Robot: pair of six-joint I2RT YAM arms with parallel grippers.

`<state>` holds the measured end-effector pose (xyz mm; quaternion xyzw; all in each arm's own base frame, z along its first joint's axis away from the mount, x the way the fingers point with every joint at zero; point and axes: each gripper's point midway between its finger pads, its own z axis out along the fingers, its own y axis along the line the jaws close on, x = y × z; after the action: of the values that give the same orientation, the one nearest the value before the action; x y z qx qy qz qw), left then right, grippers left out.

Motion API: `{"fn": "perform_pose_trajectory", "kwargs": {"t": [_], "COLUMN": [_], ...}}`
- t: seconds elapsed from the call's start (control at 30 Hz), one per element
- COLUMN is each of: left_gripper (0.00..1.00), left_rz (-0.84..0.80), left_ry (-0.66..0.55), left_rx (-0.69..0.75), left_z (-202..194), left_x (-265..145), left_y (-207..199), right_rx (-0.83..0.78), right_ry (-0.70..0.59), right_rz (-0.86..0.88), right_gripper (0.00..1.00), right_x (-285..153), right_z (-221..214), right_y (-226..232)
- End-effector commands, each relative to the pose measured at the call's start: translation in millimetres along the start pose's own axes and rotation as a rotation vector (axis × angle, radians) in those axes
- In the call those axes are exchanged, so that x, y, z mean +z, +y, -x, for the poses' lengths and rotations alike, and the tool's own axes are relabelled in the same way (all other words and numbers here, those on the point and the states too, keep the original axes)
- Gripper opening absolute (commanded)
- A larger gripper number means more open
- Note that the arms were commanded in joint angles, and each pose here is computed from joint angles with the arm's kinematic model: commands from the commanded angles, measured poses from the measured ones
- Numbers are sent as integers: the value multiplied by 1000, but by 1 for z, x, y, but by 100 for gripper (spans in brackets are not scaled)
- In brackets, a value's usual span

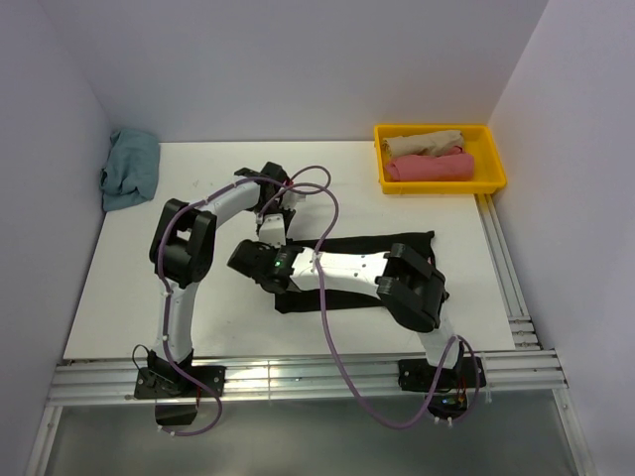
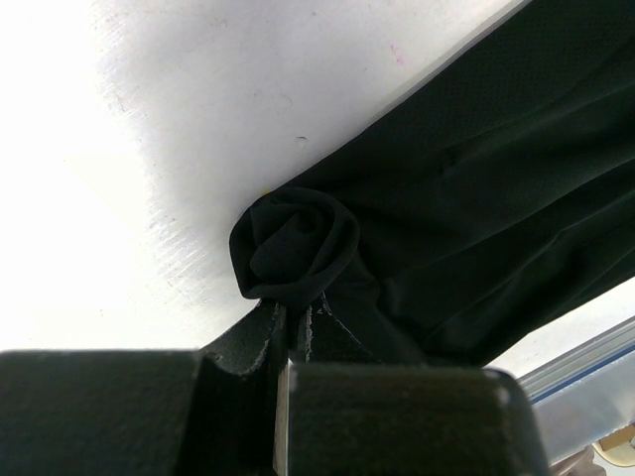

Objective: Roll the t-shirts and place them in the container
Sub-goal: Roll the tshirt

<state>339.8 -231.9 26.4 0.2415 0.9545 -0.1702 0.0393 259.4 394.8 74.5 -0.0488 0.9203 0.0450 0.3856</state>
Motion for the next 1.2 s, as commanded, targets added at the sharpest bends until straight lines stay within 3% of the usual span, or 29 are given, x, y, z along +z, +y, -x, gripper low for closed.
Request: {"fn": "perform_pose_trajectory", "kwargs": {"t": [0.0,0.43,0.53,0.63,0.73,0.83,0.87,0.97,1.17], "left_gripper": [0,0,4,13,23,38,47,59,66], "left_rz": [3,-2,-10,-11,-22,-50,-64,-115,-225], "left_ry": [-10,-4,-15,-30,-57,-96,-117,-174,-265], "left_rx": [19,18,24,27,34,43,47,44,53], "left_z": [7,7,10,14,22,31,35,47,58], "left_x": [0,3,1,-2,-8,-19,-26,-45,-75], "left_y": [-3,-4,-6,-8,-10,-15,-17,-21,-16], "right_rx": [-35,-86,-79,-64,-33,38,41,153,427], "right_ry": [-20,76,98,110,119,117,131,139,140], "right_rz": [-41,-107,-114,-101,-72,-4,-1,115,360], "right_gripper": [51,53,52,49,39,29,25,21,18], "right_x": [5,25,26,26,24,20,21,16,9], "right_z": [2,-39,-47,-52,-56,-54,-65,-63,-49], "right_y": [2,-9,-13,-14,-12,-5,-12,-8,-8]}}
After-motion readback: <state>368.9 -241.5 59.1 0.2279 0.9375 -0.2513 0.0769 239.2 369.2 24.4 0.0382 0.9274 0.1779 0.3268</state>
